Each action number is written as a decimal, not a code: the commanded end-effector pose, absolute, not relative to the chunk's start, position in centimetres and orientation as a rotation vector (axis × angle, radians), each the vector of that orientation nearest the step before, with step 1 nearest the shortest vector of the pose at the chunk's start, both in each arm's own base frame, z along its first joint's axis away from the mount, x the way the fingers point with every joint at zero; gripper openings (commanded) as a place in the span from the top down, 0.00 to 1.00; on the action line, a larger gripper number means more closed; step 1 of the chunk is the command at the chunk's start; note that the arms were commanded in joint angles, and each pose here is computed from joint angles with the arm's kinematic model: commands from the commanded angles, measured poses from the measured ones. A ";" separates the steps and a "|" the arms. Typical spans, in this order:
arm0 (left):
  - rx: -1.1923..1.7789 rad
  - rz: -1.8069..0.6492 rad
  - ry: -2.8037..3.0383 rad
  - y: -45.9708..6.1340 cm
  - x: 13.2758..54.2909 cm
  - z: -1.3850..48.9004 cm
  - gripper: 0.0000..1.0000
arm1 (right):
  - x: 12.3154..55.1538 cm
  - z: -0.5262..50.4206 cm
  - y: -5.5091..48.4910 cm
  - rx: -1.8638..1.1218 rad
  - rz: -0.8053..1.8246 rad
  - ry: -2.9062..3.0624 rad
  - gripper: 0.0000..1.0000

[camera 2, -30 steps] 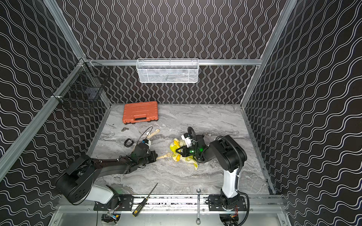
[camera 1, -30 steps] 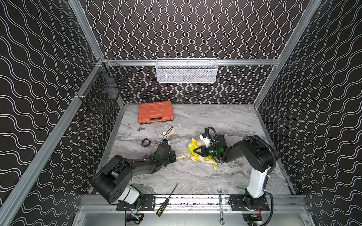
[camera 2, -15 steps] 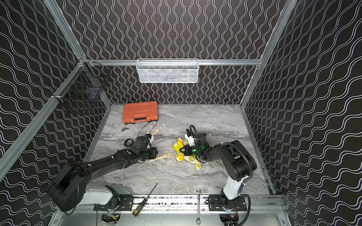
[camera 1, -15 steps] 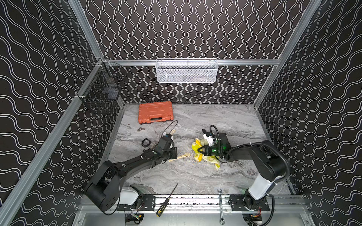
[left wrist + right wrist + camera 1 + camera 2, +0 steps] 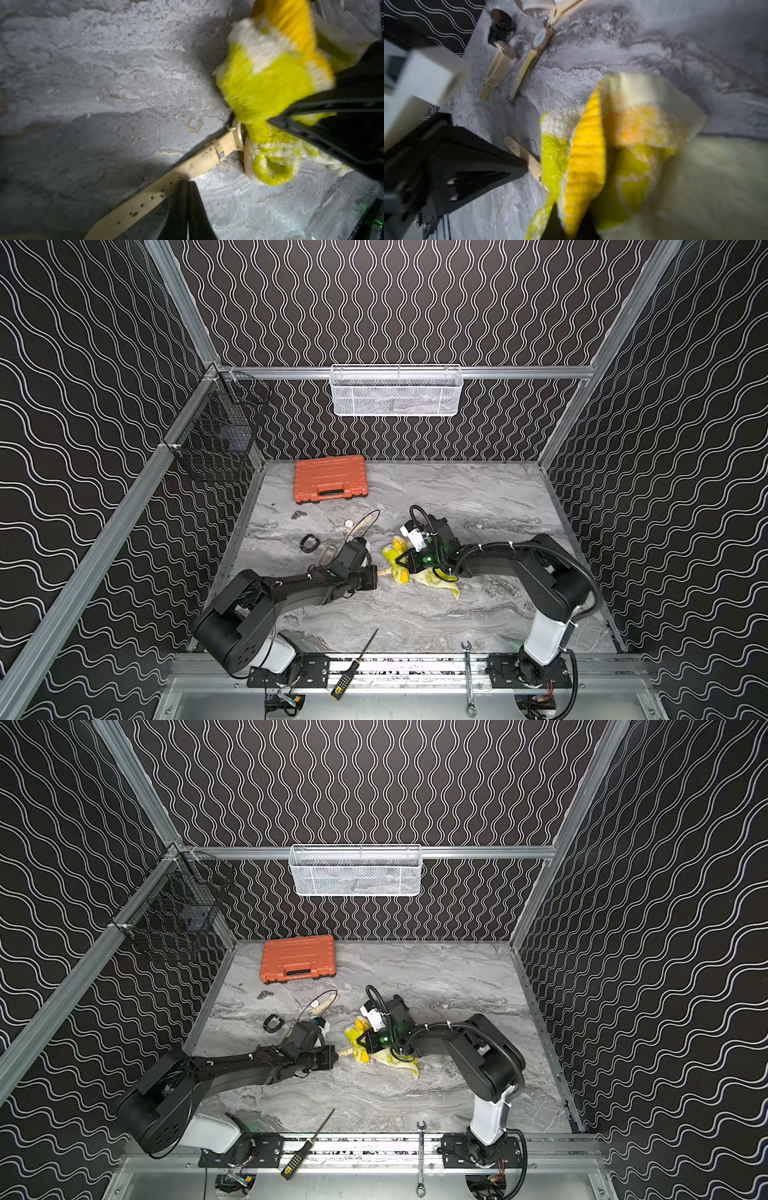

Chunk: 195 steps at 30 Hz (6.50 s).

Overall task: Wipe the watch dial
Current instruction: Wipe the dirt from the watch dial, then place the cleaning item at the center of the board, then adjust the watch at the center of the board, then reset both arms

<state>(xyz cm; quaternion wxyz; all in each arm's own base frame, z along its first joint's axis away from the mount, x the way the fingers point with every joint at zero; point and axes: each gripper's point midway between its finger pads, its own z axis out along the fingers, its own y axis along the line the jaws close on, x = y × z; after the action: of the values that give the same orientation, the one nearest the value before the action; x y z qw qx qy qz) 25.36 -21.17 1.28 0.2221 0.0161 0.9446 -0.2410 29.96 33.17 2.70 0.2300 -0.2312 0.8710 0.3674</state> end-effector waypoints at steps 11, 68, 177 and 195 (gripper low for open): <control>-0.092 -0.498 2.775 -17.7 22.5 -2.7 0.95 | 27.6 -4.3 24.8 -0.526 0.525 2.555 1.00; 1.751 -0.206 2.395 -24.1 27.2 1.5 0.62 | 25.6 8.8 10.3 0.162 0.428 2.247 0.17; 0.089 0.192 1.823 -2.4 36.8 13.8 0.01 | 29.3 15.6 -4.9 0.417 -0.204 1.527 0.00; 0.042 0.076 1.894 0.1 39.8 7.6 0.01 | 36.0 12.3 -4.7 0.297 -0.110 1.667 0.00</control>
<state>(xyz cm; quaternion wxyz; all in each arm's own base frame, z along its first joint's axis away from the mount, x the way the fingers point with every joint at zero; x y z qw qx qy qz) 39.12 -0.01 6.22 0.5517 0.0311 0.8323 0.0445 34.90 -5.23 11.68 0.6601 0.1391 0.7348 -0.0705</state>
